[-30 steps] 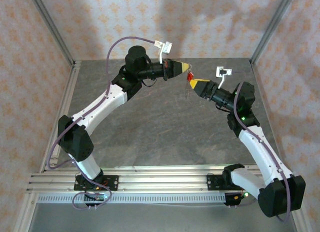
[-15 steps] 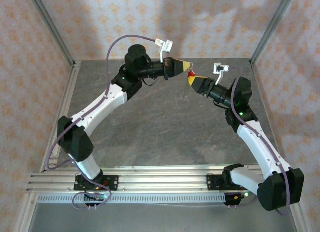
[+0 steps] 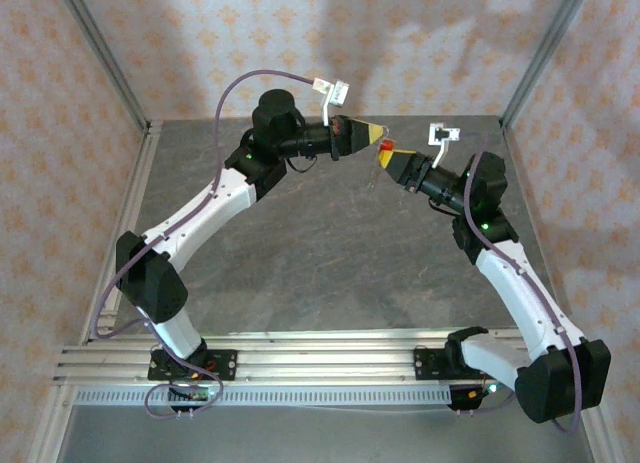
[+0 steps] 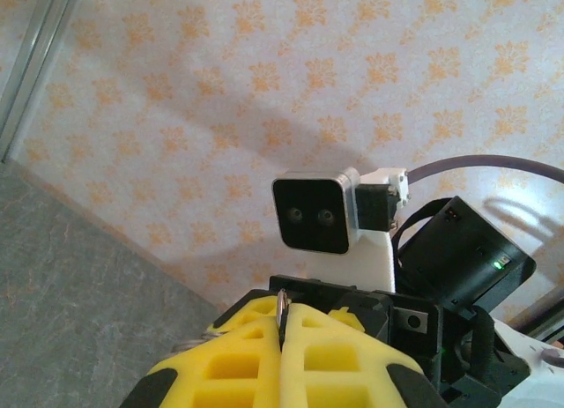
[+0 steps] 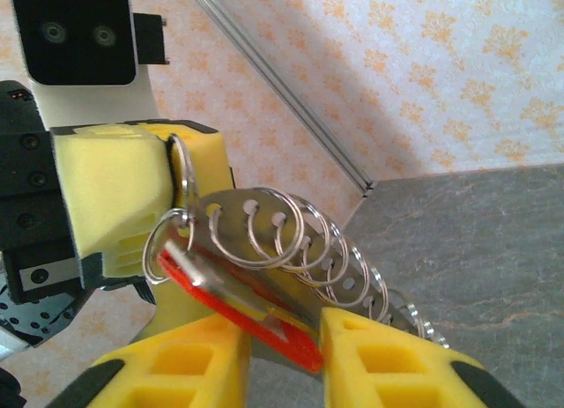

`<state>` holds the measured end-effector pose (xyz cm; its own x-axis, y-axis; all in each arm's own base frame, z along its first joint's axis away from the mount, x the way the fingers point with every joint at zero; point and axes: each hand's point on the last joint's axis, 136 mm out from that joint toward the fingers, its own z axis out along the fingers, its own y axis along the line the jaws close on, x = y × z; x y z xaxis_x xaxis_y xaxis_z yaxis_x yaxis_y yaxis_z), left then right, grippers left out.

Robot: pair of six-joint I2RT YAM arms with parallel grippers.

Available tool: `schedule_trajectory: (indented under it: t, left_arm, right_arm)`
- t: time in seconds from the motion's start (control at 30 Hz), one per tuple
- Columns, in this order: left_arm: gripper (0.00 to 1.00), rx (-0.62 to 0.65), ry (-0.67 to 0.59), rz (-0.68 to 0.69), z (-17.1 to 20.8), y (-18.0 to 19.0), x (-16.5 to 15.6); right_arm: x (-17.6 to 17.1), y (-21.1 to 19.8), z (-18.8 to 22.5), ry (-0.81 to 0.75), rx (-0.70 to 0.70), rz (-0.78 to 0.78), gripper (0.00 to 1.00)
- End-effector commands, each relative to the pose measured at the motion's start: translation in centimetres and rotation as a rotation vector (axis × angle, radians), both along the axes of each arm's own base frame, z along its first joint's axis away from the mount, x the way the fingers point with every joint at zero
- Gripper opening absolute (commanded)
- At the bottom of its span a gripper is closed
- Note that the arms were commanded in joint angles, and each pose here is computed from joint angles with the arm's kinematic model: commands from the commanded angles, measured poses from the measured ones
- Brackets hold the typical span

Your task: Put the keys on the keyring

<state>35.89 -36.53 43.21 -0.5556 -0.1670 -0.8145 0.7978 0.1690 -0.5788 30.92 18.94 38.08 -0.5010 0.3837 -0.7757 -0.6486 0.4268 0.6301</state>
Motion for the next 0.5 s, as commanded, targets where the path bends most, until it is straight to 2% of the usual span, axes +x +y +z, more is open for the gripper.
schedule_trajectory:
  t: [0.0, 0.17, 0.47]
  left_arm:
    - [0.00, -0.038, -0.048, 0.011, 2.3, 0.1, -0.2]
    - [0.00, -0.045, -0.045, 0.024, 2.4, 0.1, 0.0]
    - [0.00, -0.082, -0.050, 0.062, 3.1, 0.6, 0.2]
  right_arm:
    - [-1.4, 0.3, 2.6, -0.084, 0.004, 0.033, 0.19]
    - [-1.6, 0.4, 2.2, -0.078, -0.001, 0.043, 0.00]
    - [-2.0, 0.6, 0.2, -0.036, 0.004, 0.051, 0.00]
